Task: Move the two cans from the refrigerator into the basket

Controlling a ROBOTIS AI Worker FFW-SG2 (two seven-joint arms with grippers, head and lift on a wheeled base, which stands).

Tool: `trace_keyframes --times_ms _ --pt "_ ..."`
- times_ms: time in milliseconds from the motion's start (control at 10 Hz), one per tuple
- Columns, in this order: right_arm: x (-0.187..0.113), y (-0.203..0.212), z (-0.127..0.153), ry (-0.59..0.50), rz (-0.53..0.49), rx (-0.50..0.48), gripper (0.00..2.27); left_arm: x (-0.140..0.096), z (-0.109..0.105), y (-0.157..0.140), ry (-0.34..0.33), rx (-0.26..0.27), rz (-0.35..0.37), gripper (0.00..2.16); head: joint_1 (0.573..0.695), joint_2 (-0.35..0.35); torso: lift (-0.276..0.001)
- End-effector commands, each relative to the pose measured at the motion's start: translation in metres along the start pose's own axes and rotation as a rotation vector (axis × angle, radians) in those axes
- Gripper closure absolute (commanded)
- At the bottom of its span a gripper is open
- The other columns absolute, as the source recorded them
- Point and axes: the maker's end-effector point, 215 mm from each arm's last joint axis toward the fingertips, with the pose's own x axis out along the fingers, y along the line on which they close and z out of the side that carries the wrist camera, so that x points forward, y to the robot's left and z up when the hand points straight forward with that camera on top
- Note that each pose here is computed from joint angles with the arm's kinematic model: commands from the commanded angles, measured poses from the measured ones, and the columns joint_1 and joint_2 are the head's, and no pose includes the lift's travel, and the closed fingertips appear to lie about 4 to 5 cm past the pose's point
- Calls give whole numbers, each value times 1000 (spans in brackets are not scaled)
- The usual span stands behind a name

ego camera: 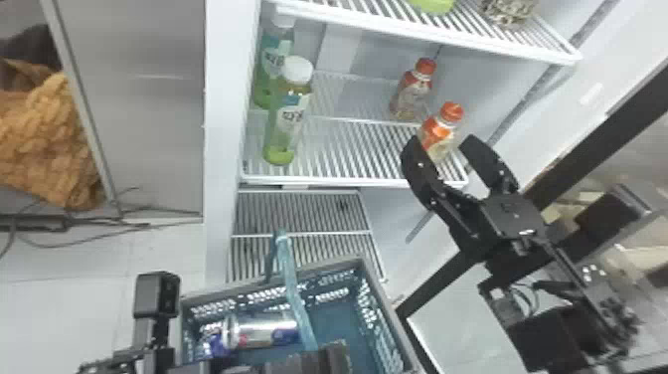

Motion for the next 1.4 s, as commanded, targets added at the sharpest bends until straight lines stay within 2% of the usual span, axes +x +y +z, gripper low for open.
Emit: trace_keyframes --times_ms 0,300,900,1300 --pt "1 -7 -7 -24 -19 9 202 0 0 1 2 0 1 1188 695 -350 -276" --pt "4 -25 -25 -91 -70 30 202 0 -2 1 5 -3 2 1188 695 -350 -276" --pt "2 -42 -58 -79 -118 8 202 0 -2 2 7 -1 5 1188 695 -350 -276" --pt "3 -45 -63 -77 -124 8 202 1 1 2 3 7 5 1188 695 -350 -276"
